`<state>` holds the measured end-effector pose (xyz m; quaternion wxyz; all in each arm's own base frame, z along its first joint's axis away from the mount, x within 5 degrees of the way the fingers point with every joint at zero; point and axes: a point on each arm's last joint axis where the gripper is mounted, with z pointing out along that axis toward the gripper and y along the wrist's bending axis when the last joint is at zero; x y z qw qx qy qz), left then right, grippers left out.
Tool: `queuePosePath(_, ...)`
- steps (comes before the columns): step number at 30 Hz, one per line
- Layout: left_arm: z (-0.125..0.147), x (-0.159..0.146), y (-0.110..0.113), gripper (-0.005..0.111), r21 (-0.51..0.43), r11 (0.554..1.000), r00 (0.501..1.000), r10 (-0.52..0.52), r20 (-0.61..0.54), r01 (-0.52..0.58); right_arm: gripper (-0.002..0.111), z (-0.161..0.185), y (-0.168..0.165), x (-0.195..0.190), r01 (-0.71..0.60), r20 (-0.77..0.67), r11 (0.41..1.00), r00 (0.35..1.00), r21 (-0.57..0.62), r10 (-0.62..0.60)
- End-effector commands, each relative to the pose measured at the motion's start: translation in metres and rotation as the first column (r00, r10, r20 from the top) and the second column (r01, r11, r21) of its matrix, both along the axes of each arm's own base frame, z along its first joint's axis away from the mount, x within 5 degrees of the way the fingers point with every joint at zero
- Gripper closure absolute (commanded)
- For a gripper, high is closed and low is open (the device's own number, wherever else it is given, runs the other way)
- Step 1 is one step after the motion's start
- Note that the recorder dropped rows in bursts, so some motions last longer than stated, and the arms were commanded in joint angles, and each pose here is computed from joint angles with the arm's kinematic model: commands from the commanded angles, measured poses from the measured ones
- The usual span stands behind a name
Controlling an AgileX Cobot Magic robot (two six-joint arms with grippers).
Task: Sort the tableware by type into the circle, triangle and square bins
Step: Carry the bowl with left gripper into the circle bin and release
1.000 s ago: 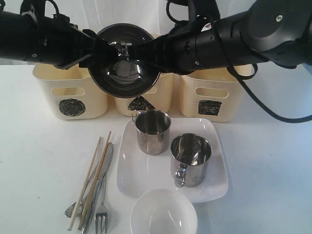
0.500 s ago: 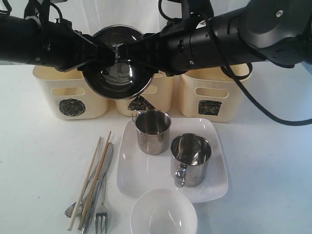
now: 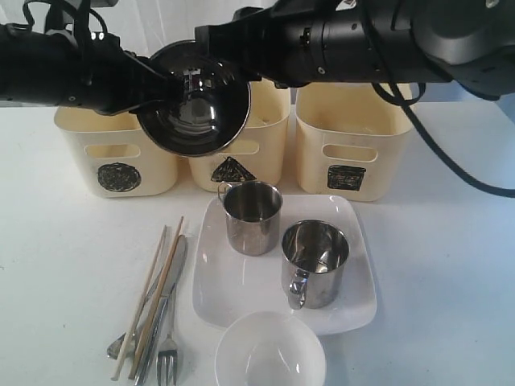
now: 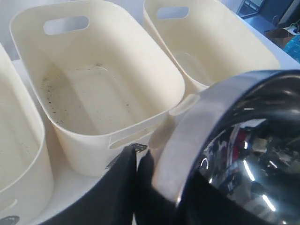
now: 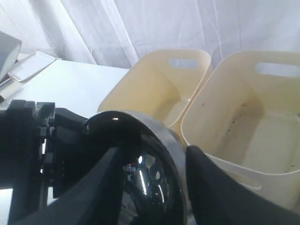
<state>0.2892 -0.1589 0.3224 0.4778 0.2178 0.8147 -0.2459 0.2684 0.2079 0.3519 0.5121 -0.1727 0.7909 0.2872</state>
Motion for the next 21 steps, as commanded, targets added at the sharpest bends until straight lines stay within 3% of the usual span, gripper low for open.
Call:
queuePosePath(1, 0.006, 0.007, 0.008, 0.107, 0.004, 0.998, 0.996, 0.067, 0.053, -0.067, 0.067, 0.01, -0.002, 0.0, 0.019, 0.063, 1.0, 0.998, 0.011, -0.019)
queuePosePath(5, 0.008, 0.022, 0.04, 0.107, 0.004, 0.98, 0.977, 0.196, 0.082, -0.197, 0.067, 0.014, -0.004, 0.001, 0.039, 0.093, 0.999, 0.995, 0.029, -0.041)
queuePosePath(11, 0.005, 0.049, 0.087, 0.107, -0.023, 0.942, 0.941, 0.336, 0.029, -0.336, 0.067, 0.014, -0.004, 0.001, 0.041, 0.096, 0.999, 0.994, 0.031, -0.044)
queuePosePath(21, -0.007, 0.119, 0.089, 0.107, -0.023, 0.929, 0.928, 0.37, 0.034, -0.37, 0.067, 0.006, -0.002, -0.004, -0.014, 0.025, 1.0, 1.0, -0.013, 0.015)
